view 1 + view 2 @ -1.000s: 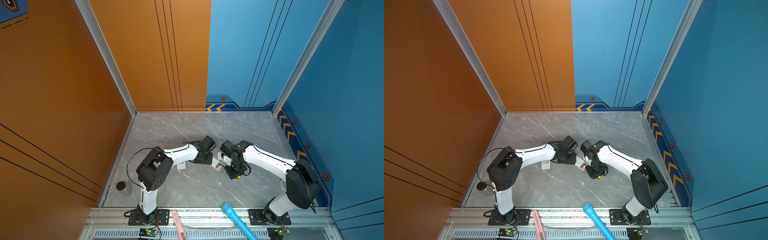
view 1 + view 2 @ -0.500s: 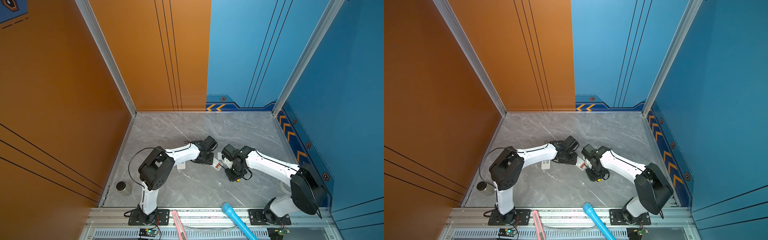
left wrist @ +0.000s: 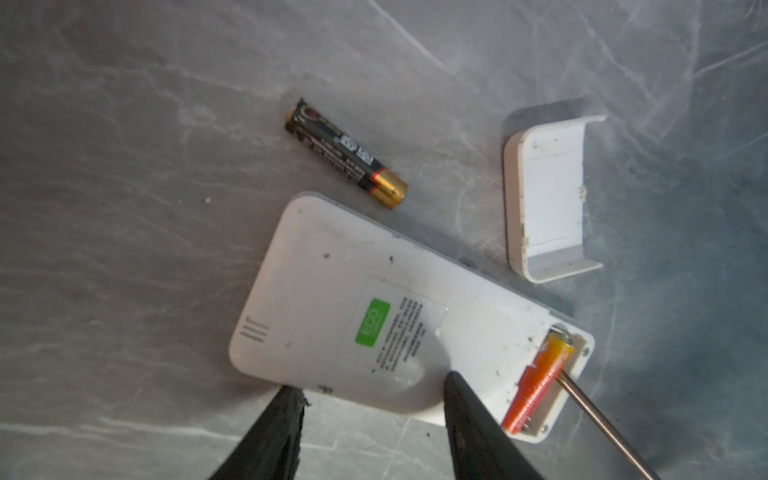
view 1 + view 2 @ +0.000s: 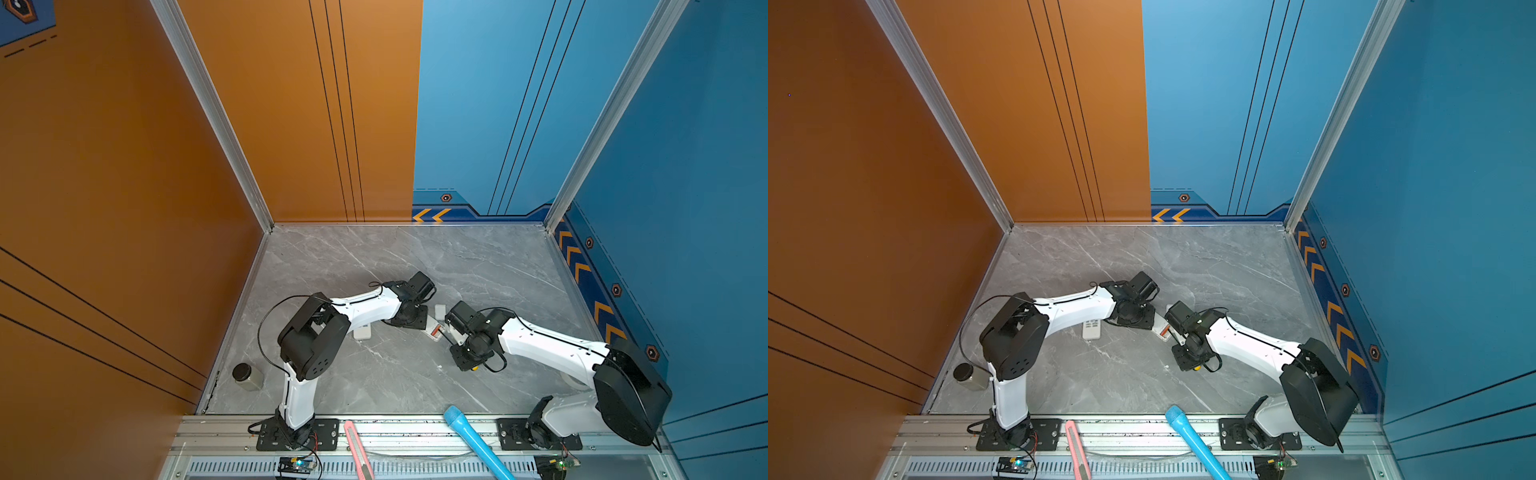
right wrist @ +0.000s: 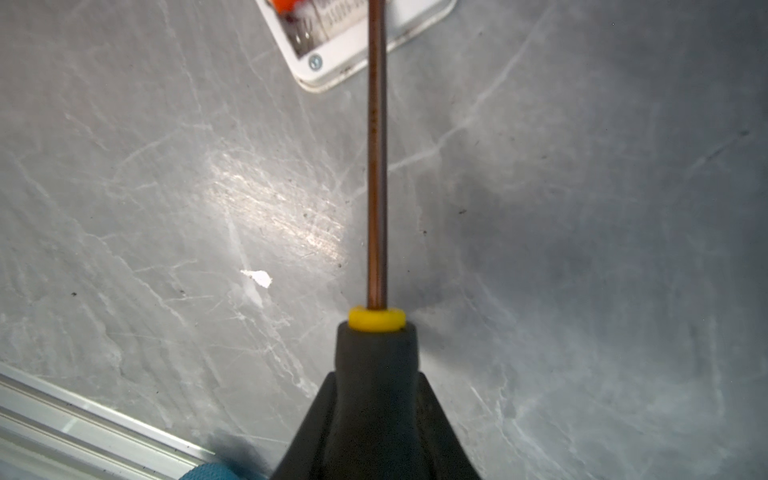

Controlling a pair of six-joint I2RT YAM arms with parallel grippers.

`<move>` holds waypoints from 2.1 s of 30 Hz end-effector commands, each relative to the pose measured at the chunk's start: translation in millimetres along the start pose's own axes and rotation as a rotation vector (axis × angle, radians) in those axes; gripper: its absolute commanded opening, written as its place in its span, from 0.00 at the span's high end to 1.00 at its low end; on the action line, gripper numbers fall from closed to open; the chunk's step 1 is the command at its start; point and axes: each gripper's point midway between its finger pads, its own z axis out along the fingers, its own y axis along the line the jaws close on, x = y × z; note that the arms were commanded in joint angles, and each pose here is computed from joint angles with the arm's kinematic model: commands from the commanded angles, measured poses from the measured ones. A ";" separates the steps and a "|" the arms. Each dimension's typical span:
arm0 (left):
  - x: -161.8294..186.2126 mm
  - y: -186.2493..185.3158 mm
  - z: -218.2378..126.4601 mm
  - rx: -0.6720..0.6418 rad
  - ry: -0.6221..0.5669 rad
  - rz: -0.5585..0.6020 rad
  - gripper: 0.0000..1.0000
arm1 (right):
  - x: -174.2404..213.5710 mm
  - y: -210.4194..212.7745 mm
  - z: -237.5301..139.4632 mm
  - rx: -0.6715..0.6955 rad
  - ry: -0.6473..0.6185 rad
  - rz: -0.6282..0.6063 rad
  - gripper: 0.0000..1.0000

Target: Unload the batteries from the remote control

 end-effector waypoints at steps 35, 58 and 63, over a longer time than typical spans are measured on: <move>37.1 9.7 33.8 -0.077 0.119 0.052 0.45 | -10.0 -7.5 6.8 0.029 -0.147 0.039 1.00; 48.6 7.7 45.6 -0.085 0.154 0.081 0.46 | -13.3 -7.1 22.5 0.053 -0.203 0.057 1.00; 50.3 8.3 48.3 -0.089 0.161 0.086 0.47 | -11.2 -11.1 24.9 0.064 -0.226 0.066 1.00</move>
